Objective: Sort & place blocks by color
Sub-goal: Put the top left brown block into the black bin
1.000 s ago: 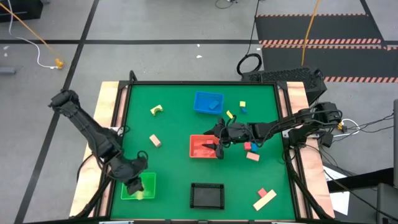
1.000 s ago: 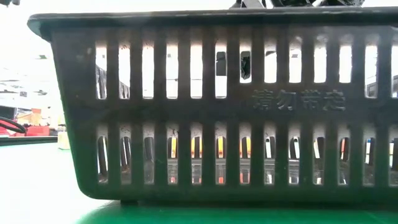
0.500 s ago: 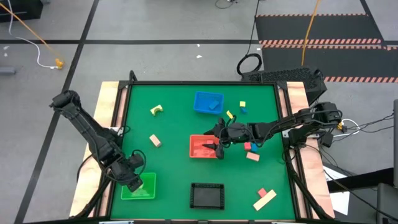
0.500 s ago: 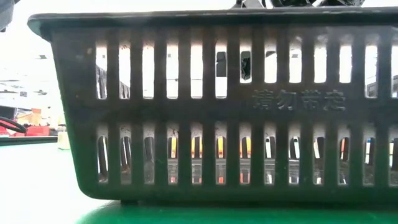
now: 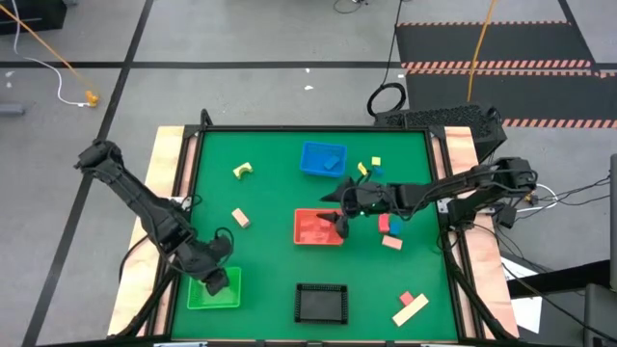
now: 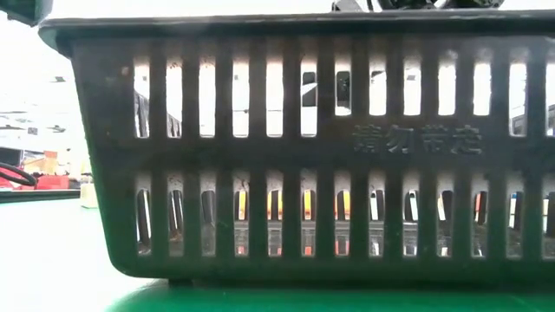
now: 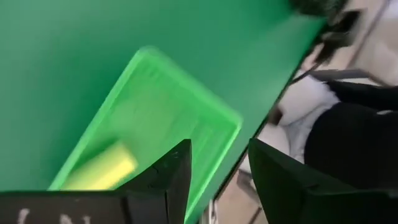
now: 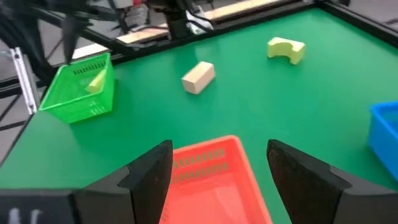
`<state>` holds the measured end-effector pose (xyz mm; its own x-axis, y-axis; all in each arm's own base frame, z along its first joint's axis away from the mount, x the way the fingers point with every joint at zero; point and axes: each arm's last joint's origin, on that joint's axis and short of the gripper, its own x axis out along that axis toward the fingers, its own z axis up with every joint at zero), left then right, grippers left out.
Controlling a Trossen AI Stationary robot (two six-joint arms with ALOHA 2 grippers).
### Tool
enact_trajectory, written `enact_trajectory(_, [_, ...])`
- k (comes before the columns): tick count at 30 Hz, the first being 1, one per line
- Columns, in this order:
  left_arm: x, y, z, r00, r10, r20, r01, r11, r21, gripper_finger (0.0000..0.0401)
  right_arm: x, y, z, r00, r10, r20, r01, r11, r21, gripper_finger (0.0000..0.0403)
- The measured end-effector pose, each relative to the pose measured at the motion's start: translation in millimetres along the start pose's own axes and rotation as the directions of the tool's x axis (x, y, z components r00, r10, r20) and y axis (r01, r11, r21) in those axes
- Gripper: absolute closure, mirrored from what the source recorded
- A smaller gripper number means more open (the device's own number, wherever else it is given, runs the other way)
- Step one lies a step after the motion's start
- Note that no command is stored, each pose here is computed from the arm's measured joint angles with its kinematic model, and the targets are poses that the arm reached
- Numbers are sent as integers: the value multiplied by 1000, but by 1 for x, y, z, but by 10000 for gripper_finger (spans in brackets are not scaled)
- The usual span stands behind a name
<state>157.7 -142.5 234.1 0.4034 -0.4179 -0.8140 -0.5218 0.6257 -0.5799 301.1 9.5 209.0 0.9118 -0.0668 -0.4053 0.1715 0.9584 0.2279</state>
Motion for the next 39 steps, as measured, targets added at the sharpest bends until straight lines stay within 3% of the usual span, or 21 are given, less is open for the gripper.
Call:
enact_trajectory(3, [-1,-1,12,995,-15,94,8,997,80,249,-8,-4,7,1000,-12,10,12,1000,10,149])
enact_trajectory(9, [-4,6,41,965,32,262,-94,969,229,249,-22,-6,18,999,-13,52,12,1000,18,149])
enact_trajectory(14, [-10,15,67,928,84,364,-243,876,416,247,-24,-6,19,998,-15,55,14,1000,16,149])
enact_trajectory(19, [-15,28,86,905,159,395,-356,792,497,247,-23,-7,15,1000,-28,11,28,999,16,149])
enact_trajectory(23, [-19,39,95,890,229,394,-423,735,530,247,-23,-9,11,996,-84,-15,84,996,9,149])
enact_trajectory(31, [-23,49,103,879,284,383,-467,674,573,242,-23,-18,9,984,-172,-41,171,985,-9,149])
enact_trajectory(39, [-15,57,109,865,370,338,-501,653,568,173,-23,-26,11,980,-196,-36,196,981,-7,149])
